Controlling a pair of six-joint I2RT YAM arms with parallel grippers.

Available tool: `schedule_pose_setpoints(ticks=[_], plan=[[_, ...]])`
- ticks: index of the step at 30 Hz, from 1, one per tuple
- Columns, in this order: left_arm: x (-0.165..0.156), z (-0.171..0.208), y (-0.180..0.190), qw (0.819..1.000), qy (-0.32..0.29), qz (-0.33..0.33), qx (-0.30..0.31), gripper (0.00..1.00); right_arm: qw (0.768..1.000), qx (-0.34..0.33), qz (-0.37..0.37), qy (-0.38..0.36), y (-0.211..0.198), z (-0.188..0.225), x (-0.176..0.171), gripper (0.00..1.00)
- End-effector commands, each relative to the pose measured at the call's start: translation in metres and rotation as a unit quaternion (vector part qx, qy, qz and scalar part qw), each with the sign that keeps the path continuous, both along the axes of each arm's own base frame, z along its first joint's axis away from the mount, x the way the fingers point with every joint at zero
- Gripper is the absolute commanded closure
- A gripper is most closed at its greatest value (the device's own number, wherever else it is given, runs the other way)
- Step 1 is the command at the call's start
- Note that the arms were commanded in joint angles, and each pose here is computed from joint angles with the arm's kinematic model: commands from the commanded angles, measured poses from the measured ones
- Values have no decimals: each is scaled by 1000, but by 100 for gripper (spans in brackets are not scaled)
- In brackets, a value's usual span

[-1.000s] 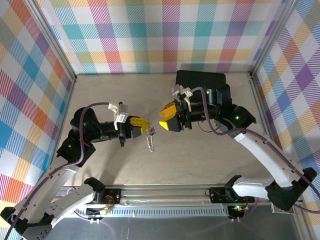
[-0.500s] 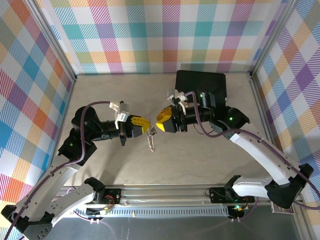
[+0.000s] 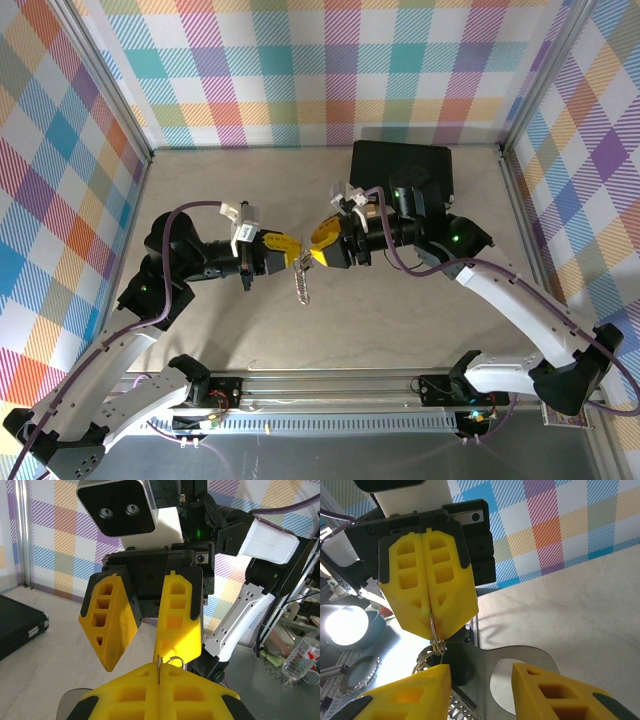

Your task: Put the keys on the keyring

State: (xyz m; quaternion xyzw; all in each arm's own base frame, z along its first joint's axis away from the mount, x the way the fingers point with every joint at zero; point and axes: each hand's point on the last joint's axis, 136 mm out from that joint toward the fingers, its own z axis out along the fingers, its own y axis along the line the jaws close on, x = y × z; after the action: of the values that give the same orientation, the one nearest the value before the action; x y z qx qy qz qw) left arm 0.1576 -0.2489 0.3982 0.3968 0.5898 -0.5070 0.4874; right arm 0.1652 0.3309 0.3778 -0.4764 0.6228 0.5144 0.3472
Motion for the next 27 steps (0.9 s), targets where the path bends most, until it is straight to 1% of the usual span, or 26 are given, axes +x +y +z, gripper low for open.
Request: schedule_pose_setpoints(ticks=[1, 8, 15, 27], plan=[[-9, 16, 1, 999, -26, -14, -18, 100, 999, 30, 25, -19, 1, 14, -11, 63], [-9, 10, -1, 999, -20, -20, -15, 100, 998, 33, 47, -18, 5, 14, -19, 62], [-10, 7, -1, 999, -18, -23, -13, 100, 998, 31, 50, -21, 5, 11, -22, 61], [-16, 7, -2, 999, -15, -41, -11, 100, 998, 39, 42, -35, 8, 16, -21, 73]])
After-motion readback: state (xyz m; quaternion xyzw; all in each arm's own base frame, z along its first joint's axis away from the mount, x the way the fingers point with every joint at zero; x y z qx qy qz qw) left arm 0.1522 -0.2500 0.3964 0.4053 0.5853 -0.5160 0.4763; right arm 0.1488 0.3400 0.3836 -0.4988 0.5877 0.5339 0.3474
